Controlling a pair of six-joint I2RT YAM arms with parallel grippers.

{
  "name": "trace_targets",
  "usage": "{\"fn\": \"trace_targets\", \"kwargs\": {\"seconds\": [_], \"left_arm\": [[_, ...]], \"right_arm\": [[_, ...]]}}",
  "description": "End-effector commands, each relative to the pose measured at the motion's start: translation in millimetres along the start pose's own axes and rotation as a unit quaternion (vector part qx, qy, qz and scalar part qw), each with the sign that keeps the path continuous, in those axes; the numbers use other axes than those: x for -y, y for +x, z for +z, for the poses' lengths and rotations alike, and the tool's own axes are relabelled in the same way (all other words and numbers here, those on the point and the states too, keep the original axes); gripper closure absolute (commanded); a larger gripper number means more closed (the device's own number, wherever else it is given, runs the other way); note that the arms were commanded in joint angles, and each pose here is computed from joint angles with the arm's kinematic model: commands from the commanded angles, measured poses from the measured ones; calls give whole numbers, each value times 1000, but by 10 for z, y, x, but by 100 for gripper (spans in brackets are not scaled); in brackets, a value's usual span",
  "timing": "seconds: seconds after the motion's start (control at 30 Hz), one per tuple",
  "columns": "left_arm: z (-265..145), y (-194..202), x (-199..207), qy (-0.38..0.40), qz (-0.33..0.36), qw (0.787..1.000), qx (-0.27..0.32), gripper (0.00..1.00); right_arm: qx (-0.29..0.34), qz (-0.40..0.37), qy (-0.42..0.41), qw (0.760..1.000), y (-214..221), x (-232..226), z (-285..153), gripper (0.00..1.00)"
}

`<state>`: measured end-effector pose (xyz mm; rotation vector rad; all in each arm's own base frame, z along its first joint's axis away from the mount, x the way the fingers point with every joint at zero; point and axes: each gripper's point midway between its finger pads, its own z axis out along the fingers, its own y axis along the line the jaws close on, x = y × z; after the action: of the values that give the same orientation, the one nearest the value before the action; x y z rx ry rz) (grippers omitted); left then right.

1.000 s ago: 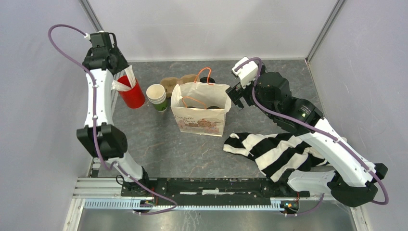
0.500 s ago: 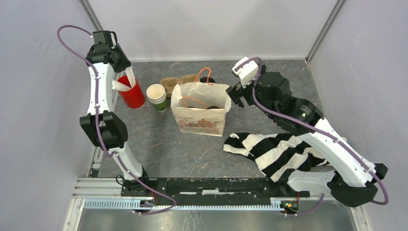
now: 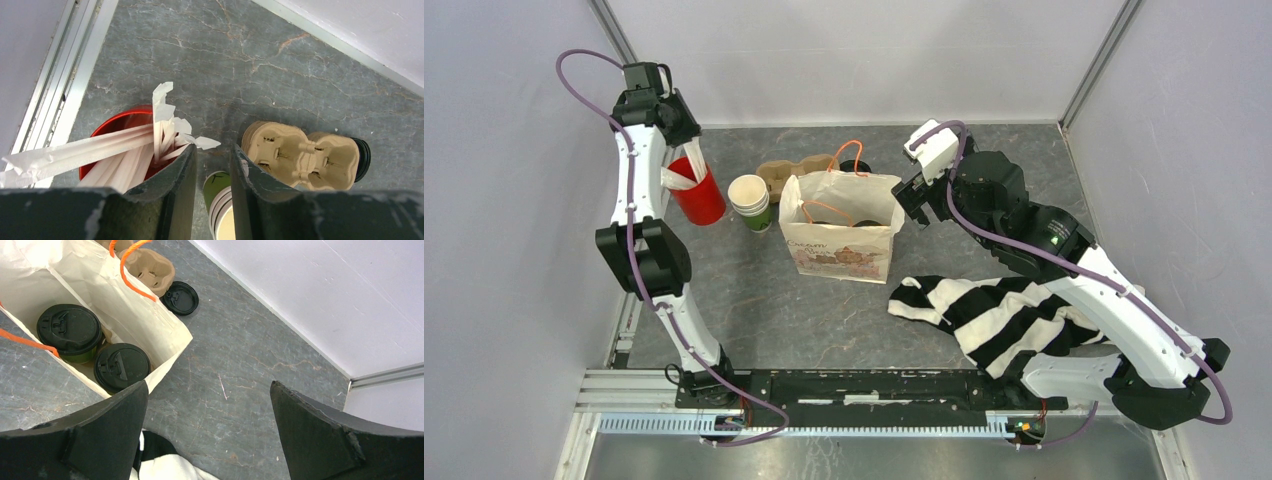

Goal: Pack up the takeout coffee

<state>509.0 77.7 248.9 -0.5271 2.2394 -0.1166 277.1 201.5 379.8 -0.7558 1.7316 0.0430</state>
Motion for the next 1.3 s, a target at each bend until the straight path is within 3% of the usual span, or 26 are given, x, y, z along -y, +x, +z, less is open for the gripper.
{"fn": "trace_targets", "kwargs": {"seconds": [0.0,0.6,1.03,1.27], "left_arm": [[17,-211,62,17,27,999,32,62],[178,-175,-68,-13,55,998,25,65],[94,-395,89,17,77,994,71,65],[157,-367,57,12,78,995,66,65]], "right_arm": [[19,4,16,1000,-116,82,-54,2],[18,3,11,1000,-115,50,-25,2],[18,4,8,1000,-124,36,-23,2],[19,4,8,1000,-126,37,-26,2]]}}
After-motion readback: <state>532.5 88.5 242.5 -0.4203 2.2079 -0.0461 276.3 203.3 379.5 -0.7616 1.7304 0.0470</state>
